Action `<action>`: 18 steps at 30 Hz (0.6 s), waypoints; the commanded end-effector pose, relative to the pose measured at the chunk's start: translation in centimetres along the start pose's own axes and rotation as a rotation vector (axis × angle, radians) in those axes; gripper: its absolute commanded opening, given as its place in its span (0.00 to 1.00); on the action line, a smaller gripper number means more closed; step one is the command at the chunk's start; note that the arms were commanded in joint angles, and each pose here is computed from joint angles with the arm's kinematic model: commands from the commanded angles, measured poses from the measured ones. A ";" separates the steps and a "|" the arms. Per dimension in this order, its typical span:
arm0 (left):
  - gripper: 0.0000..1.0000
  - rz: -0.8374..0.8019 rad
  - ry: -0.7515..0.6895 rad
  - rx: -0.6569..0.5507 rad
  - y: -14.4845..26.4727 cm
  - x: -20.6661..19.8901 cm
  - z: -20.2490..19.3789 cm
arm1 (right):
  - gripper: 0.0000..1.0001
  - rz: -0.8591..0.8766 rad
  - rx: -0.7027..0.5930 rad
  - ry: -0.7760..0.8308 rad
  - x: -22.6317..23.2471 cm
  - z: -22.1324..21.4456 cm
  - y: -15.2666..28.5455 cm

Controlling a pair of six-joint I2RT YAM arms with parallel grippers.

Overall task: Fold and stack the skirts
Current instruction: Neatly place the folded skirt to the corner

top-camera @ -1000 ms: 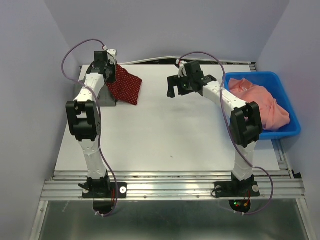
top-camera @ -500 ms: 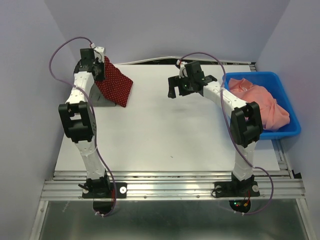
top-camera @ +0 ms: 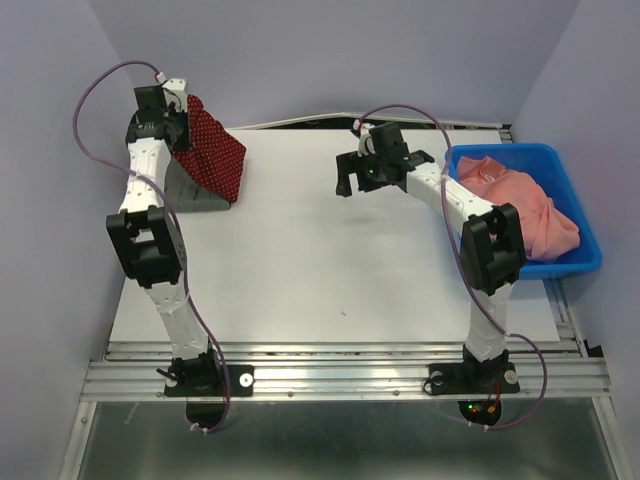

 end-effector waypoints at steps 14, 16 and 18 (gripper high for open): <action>0.07 0.131 0.060 0.045 -1.5 6.1 -6.0 | 1.00 -0.001 -0.014 0.030 0.4 0.6 1.4; 0.08 0.141 0.051 0.073 -2.7 6.6 -7.1 | 1.00 -0.003 -0.009 0.028 0.4 0.4 1.3; 0.10 0.159 0.032 0.085 -3.4 7.1 -7.6 | 1.00 -0.005 -0.001 0.028 0.3 0.3 1.2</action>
Point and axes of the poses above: each gripper's point midway between its finger pads, its own y axis back along the fingers, its own x axis along the line the jaws close on, z = x × y, the point moved 4 cm from there along y, back along the fingers, and after that the axes turned 11 degrees about -y, right-handed, at the moved point
